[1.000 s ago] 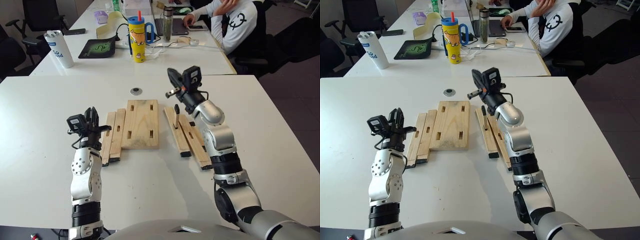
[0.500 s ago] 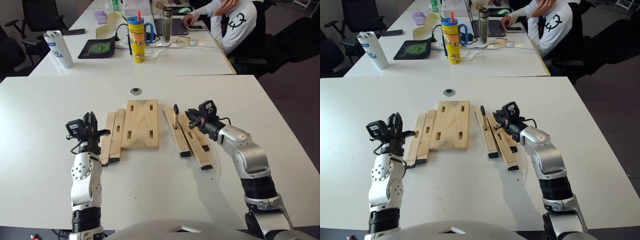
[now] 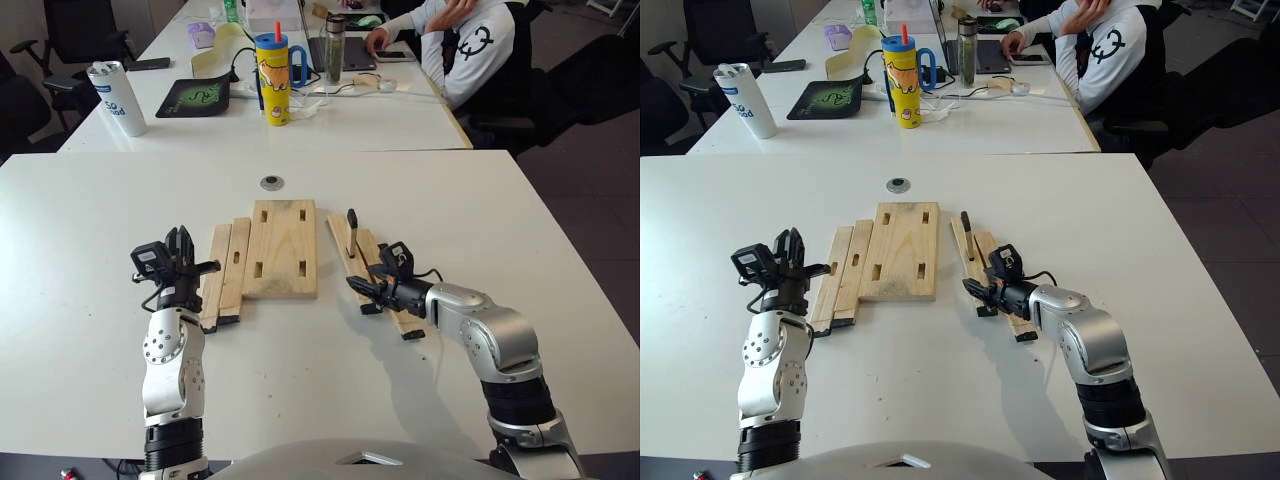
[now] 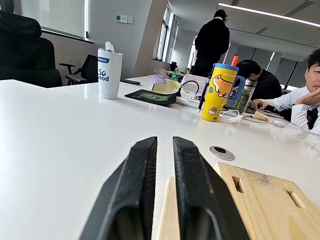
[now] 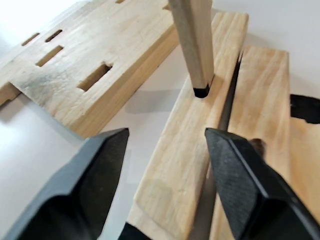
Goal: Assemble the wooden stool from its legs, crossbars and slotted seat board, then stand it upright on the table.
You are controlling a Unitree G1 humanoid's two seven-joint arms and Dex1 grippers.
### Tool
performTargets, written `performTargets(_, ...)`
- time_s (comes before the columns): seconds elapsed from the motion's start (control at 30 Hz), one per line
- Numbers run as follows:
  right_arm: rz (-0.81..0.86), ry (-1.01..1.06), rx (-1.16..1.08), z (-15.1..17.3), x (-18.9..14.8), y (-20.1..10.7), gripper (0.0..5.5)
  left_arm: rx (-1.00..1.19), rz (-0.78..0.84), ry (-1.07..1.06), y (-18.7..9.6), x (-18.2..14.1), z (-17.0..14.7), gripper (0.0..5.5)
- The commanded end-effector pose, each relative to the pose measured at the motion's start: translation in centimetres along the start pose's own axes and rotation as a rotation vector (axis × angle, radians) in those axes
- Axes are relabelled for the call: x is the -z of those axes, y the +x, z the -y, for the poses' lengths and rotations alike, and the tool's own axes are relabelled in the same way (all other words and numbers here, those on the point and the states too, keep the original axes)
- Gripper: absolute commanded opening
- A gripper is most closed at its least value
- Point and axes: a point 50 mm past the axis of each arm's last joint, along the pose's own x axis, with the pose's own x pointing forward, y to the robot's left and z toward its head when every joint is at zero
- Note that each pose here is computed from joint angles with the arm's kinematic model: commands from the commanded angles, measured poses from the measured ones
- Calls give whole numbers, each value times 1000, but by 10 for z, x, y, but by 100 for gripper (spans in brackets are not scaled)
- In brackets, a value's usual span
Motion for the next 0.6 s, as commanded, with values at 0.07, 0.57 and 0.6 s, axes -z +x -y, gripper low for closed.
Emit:
performTargets(0.07,-53,23,47,0,3,-1,293,-8,-2,1,-3,-1,1,62)
performTargets(0.57,-119,-45,116,0,5,10,293,-2,-7,-4,-3,1,4,62)
performTargets(0.6,-119,-47,121,0,5,13,293,1,-7,-5,-2,1,5,62)
